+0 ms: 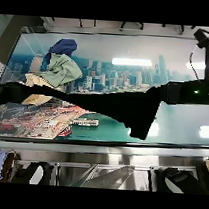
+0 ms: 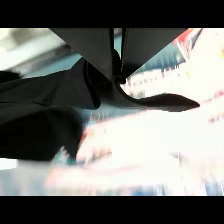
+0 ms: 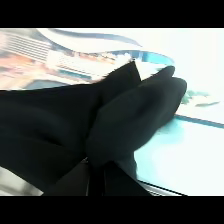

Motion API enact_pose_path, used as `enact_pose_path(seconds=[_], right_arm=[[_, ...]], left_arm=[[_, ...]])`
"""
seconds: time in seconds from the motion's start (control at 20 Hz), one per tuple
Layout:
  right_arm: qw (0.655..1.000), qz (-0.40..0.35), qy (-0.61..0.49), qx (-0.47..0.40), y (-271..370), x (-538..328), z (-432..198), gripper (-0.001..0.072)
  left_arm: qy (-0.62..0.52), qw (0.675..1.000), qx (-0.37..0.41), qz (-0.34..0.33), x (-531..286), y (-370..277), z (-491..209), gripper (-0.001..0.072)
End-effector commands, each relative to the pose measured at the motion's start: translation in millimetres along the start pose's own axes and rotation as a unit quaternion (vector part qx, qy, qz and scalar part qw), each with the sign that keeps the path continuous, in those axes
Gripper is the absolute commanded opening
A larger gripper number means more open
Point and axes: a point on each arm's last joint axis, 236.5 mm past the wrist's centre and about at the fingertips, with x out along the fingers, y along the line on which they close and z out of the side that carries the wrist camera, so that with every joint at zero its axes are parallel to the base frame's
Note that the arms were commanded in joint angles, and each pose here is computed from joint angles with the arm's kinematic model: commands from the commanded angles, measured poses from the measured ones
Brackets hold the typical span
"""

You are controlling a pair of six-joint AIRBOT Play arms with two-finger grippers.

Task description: Fold the shirts.

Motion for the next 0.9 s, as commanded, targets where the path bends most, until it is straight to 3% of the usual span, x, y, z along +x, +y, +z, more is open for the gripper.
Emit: enact_pose_path(seconds=[0.0,0.2,0.5,0.65,0.85], right_arm=[[0.999,0.031,-0.023,-0.002,21.1,-28.5,-12.6,0.0025],[0.999,0.041,0.014,-0.006,33.0,-8.9,-22.4,0.0024],[0.994,0.033,0.098,-0.024,29.1,151.2,-38.4,0.0025],[0.995,0.048,0.059,-0.06,29.9,211.2,-12.0,0.0024],[0.996,0.072,0.007,-0.06,35.6,265.8,15.7,0.0025]], left_arm=[[-0.063,0.996,0.024,0.049,-62.8,-23.2,26.4,0.0017],[-0.05,0.993,0.019,0.104,-63.8,9.7,53.1,0.0017],[0.149,0.988,0.003,0.031,104.0,69.2,37.4,0.0017],[0.257,0.964,-0.013,0.071,167.8,110.5,-5.9,0.0017],[0.274,0.95,0.015,0.151,193.9,147.0,-13.2,0.0017]])
